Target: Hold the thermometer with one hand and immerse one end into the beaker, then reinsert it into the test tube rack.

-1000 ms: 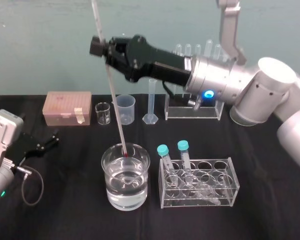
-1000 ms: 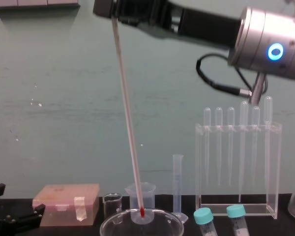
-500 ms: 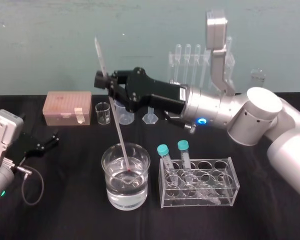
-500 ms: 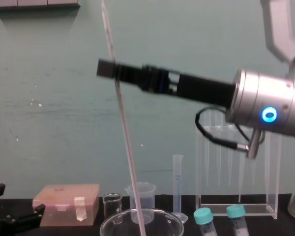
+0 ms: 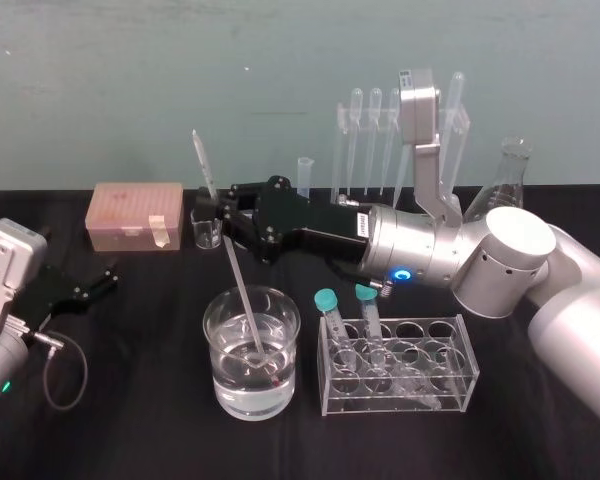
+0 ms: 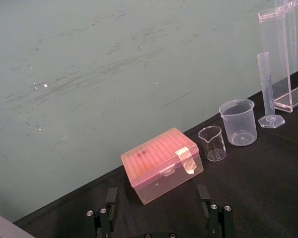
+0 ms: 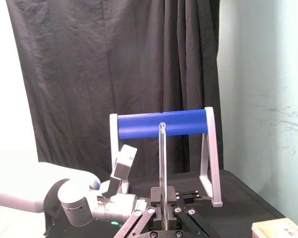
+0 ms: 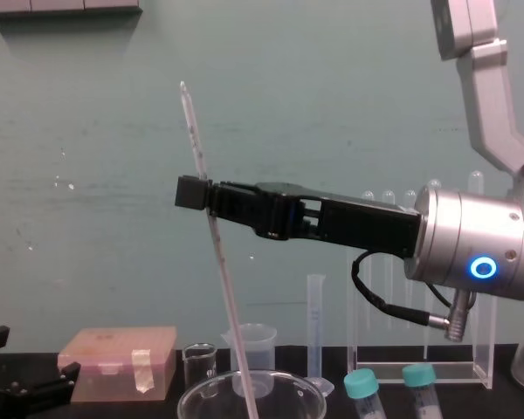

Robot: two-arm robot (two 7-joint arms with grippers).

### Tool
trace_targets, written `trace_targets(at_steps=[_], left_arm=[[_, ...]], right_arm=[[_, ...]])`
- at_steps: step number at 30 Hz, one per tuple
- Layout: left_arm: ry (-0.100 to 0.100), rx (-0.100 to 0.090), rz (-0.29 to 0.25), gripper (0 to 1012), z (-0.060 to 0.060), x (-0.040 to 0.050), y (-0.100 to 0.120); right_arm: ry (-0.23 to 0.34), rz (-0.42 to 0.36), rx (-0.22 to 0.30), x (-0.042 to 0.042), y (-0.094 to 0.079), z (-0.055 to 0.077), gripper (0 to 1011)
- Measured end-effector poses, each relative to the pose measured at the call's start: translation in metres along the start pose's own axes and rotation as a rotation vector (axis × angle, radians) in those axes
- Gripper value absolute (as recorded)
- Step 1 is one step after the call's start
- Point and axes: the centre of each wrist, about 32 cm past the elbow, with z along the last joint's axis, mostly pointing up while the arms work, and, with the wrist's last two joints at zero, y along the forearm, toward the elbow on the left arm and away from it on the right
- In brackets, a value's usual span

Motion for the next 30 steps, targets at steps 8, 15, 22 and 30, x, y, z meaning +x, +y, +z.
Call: trace_targets(at_steps=[8, 15, 22, 30], left_arm=[[0.0, 0.0, 0.0, 1008, 0.0, 0.0, 0.0], [0.0, 0.0, 0.0, 1008, 0.0, 0.0, 0.0], [0.0, 0.0, 0.0, 1008, 0.0, 0.0, 0.0], [0.0, 0.0, 0.0, 1008, 0.0, 0.0, 0.0]], right_arm=[[0.014, -0.008, 0.007, -0.0025, -0.0023, -0.0053, 57], [0.014, -0.016, 0.013, -0.0028, -0.0037, -0.0065, 57], [0.016, -0.019, 0.016, -0.003, -0.0043, -0.0071, 57], [0.016, -0.014, 0.021, -0.0043, -0.0024, -0.0067, 57]])
